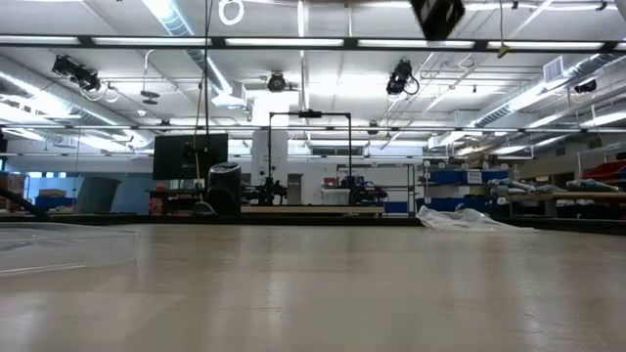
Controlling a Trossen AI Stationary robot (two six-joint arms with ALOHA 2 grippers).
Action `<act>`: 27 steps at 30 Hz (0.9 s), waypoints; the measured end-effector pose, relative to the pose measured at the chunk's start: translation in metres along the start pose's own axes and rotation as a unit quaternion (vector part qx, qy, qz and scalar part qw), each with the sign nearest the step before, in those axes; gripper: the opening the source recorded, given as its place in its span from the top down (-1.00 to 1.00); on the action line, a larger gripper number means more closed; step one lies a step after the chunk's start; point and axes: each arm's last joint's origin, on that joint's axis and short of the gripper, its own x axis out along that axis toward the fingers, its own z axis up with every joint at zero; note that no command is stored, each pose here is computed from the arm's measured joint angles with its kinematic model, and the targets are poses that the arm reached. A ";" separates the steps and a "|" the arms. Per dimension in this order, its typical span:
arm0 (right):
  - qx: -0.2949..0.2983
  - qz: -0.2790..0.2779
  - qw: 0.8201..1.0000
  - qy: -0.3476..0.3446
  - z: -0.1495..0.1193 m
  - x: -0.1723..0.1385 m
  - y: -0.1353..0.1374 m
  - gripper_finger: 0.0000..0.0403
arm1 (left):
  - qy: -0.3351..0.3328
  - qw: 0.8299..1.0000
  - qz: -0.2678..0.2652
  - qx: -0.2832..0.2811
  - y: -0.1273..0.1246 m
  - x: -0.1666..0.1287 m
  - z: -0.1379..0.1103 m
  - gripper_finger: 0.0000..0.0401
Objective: Roll bandage
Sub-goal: Roll the brown bandage
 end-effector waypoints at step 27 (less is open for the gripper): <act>-0.305 -0.207 0.925 -0.092 0.184 -0.024 0.036 1.00 | 0.092 0.995 0.007 -0.031 0.004 0.011 -0.045 1.00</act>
